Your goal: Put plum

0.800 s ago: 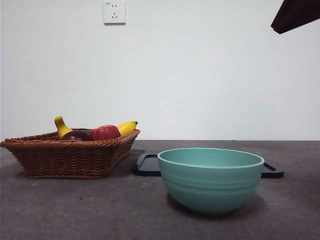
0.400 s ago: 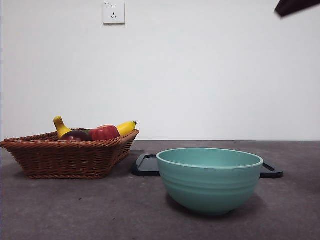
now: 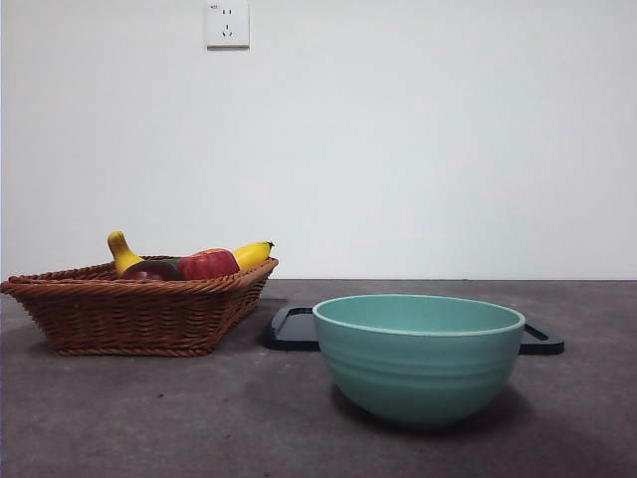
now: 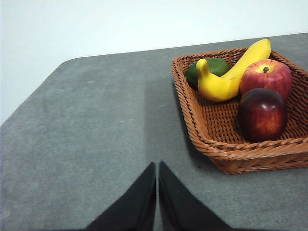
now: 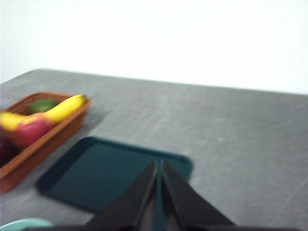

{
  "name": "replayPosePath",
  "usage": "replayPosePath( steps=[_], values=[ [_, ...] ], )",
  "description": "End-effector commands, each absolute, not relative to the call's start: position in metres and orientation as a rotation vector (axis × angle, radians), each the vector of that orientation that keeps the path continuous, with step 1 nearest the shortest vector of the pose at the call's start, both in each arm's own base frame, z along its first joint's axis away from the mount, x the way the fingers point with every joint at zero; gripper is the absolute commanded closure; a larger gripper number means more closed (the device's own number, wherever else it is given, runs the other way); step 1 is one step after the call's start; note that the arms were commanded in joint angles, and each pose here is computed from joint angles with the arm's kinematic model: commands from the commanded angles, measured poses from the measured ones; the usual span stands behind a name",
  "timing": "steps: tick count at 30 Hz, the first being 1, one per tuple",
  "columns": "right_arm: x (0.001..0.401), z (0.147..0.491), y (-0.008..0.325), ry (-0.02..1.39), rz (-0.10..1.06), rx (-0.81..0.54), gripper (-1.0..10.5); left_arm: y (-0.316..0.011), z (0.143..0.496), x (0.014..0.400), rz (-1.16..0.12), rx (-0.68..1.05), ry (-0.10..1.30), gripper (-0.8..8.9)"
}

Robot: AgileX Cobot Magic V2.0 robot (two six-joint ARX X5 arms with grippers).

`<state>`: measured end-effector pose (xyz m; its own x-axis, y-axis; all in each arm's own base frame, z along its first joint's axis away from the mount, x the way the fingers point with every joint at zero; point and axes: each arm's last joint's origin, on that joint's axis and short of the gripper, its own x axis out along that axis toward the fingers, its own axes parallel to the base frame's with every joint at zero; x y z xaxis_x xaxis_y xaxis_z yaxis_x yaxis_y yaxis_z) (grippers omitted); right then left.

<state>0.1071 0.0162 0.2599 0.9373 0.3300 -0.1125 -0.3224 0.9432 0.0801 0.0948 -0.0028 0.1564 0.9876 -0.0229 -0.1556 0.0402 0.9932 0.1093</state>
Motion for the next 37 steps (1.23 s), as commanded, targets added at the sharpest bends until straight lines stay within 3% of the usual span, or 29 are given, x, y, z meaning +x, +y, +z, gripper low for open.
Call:
replayPosePath(
  steps=[1,7,11,20,37],
  values=[
    [0.103,0.244,0.012,0.042,0.272,0.043,9.4,-0.003,0.149,0.096,-0.029,0.104,0.181,8.07],
    [0.098,0.206,0.003,0.006,0.093,0.040,9.4,-0.003,0.149,0.096,-0.029,0.104,0.181,8.07],
    [0.097,0.188,0.000,0.013,0.034,0.041,9.4,-0.003,0.149,0.096,-0.029,0.104,0.181,8.07],
    [0.098,0.162,0.000,0.048,0.028,0.046,9.4,-0.003,0.149,0.096,-0.029,0.104,0.181,8.07],
    [0.096,0.149,0.000,0.174,0.026,0.049,9.4,-0.003,0.149,0.096,-0.029,0.104,0.181,8.07]
  ],
)
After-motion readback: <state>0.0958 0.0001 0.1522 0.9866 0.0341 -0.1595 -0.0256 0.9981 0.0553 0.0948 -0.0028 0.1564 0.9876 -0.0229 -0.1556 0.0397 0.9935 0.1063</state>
